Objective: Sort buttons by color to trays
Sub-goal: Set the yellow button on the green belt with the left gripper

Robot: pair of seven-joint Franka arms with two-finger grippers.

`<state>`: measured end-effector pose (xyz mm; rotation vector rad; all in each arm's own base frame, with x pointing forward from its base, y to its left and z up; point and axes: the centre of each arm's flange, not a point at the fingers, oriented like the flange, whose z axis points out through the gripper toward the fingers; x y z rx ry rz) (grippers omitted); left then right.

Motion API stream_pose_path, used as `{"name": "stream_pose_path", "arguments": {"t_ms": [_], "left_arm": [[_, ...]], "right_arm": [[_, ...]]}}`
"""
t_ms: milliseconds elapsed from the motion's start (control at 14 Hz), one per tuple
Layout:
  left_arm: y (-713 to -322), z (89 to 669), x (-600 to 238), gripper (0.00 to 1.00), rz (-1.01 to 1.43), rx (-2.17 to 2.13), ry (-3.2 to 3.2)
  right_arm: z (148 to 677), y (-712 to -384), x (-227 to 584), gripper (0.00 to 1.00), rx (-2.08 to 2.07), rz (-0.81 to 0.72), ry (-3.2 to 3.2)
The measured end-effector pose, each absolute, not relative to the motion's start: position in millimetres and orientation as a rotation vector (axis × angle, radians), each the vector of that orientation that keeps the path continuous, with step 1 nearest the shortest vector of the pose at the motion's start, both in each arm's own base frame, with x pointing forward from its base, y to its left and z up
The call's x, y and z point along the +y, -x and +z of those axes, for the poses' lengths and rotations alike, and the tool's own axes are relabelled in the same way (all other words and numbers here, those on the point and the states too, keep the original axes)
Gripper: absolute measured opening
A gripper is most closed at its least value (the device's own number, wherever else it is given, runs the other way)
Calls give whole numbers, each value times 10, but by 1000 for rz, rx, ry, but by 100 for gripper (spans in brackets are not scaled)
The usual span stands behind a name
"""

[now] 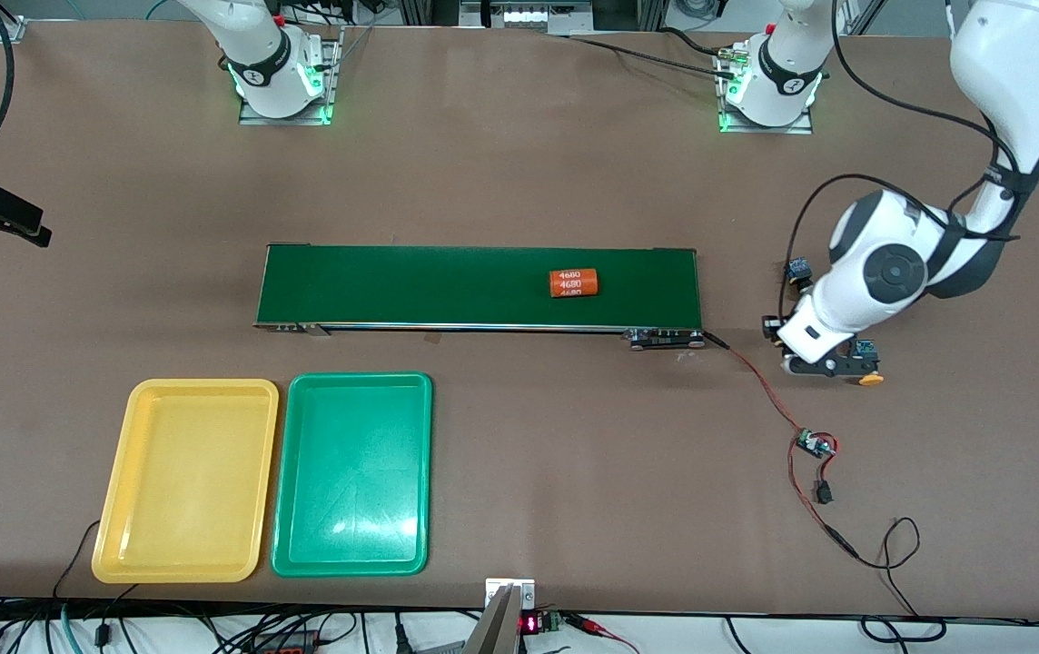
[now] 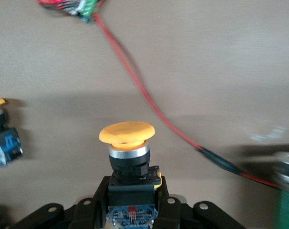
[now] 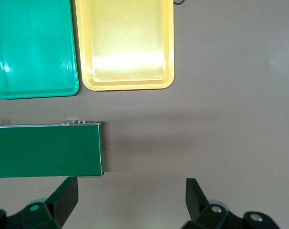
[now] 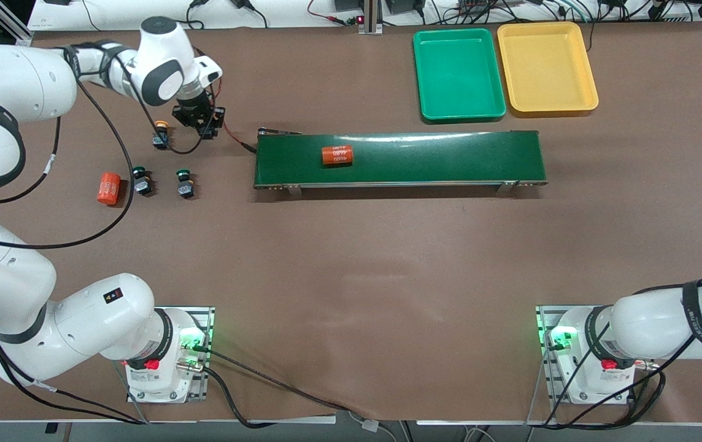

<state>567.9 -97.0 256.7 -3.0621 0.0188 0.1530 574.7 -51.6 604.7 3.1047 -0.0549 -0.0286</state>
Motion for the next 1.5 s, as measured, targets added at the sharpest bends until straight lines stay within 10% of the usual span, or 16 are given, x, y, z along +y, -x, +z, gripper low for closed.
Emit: {"name": "stream_pose_path", "arguments": {"t_ms": [1071,1500], "left_arm": [[-4890,2622,-2856,41,247,-31,3187],[-4934,2630,-2806,96,241,-57,3192]], "right_arm": [[6047,-5753,-517,100,-55,-22,-3105],[6047,-5753,-525,100,-57,-21,-3104]]}}
